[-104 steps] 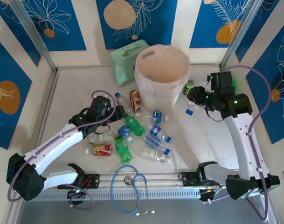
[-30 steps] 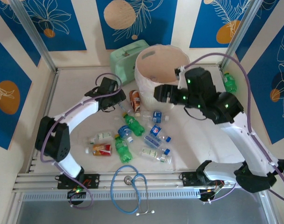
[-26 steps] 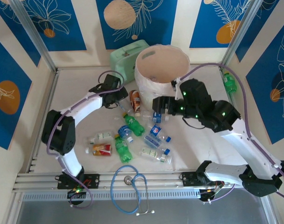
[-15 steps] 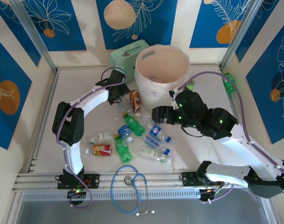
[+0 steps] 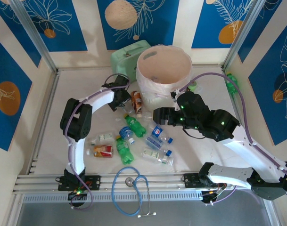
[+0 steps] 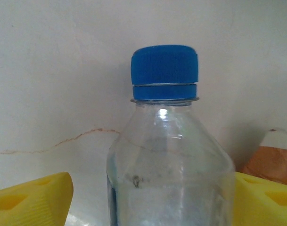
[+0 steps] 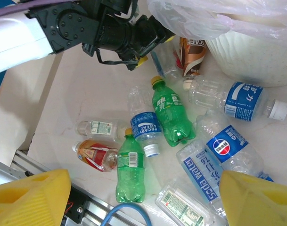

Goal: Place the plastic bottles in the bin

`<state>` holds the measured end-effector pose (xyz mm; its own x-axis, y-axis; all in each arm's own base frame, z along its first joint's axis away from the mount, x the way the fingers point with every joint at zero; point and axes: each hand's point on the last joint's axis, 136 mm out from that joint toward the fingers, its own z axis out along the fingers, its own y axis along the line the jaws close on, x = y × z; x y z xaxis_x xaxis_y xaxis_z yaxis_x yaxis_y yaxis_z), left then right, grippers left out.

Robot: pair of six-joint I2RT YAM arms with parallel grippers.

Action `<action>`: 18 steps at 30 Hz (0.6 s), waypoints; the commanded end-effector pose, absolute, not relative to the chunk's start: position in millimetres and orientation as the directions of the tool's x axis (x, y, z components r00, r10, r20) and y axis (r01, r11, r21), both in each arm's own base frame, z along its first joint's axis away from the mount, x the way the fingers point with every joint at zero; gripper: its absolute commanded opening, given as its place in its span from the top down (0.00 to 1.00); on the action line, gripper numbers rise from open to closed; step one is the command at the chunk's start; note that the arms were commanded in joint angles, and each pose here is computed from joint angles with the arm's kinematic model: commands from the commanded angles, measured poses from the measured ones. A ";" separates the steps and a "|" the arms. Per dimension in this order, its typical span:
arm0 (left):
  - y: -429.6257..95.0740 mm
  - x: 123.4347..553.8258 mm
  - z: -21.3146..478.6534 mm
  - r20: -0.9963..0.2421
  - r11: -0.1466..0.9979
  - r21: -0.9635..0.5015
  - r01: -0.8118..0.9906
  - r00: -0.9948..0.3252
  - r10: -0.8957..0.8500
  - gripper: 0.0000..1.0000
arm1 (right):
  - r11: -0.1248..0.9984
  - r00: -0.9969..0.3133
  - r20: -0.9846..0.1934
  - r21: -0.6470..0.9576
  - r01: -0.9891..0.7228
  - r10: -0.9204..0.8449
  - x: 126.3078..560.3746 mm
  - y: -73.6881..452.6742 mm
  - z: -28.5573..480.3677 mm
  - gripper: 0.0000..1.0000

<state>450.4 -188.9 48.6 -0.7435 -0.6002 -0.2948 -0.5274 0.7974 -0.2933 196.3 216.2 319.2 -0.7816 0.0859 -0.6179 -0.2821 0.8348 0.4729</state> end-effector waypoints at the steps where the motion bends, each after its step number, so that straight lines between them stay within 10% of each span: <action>1: -192.7 455.4 45.9 -0.287 0.787 -0.306 -0.535 -0.737 -0.612 0.21 | 0.827 -0.787 -0.608 0.491 -0.275 0.099 193.8 217.1 317.5 0.17; 18: -183.9 452.6 51.4 -0.318 0.810 -0.276 -0.517 -0.746 -0.585 0.41 | 0.836 -0.779 -0.613 0.491 -0.246 0.131 187.9 201.1 315.5 0.18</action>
